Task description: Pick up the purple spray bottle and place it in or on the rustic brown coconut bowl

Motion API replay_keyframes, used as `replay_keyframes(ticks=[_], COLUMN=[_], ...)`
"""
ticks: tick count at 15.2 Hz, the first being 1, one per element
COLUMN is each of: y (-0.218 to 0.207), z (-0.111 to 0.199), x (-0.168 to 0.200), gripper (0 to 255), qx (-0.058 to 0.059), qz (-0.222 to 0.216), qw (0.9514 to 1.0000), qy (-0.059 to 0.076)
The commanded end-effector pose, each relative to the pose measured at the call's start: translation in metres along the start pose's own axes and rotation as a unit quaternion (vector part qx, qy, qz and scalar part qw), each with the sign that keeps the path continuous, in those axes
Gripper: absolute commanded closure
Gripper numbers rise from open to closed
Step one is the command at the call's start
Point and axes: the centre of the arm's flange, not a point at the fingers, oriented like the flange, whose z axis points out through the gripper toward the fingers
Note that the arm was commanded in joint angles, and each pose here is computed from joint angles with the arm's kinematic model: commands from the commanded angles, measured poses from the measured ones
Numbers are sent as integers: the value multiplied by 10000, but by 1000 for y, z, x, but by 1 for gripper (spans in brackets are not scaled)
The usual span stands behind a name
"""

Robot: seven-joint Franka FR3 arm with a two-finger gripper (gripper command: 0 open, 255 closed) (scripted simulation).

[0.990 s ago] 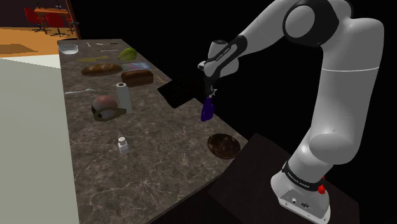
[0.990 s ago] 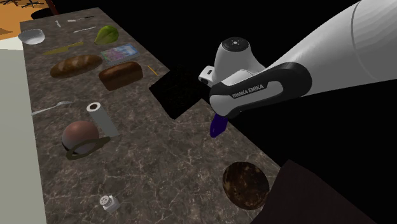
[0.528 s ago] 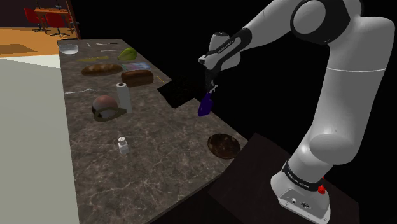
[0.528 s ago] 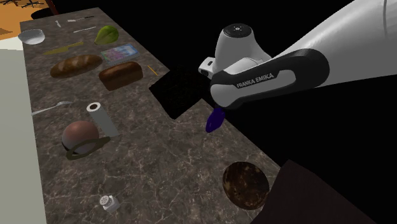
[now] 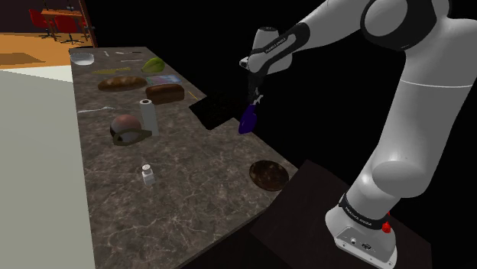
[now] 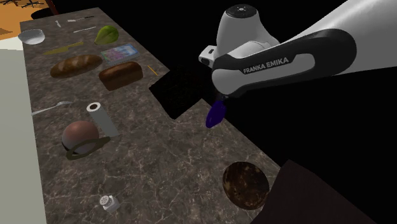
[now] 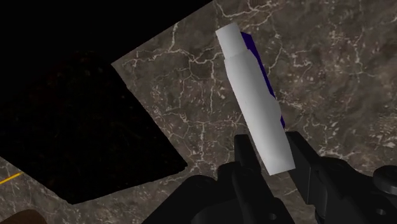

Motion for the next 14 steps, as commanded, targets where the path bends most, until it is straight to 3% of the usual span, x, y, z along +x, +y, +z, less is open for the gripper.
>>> replay_keyframes(ticks=[1, 7, 14], y=[3, 10, -67], z=[-11, -41, -91], x=[0, 0, -9], gripper=[255, 255, 255], qx=[1, 1, 1], qz=[1, 1, 1], qw=[10000, 10000, 10000], qy=[-1, -1, -1])
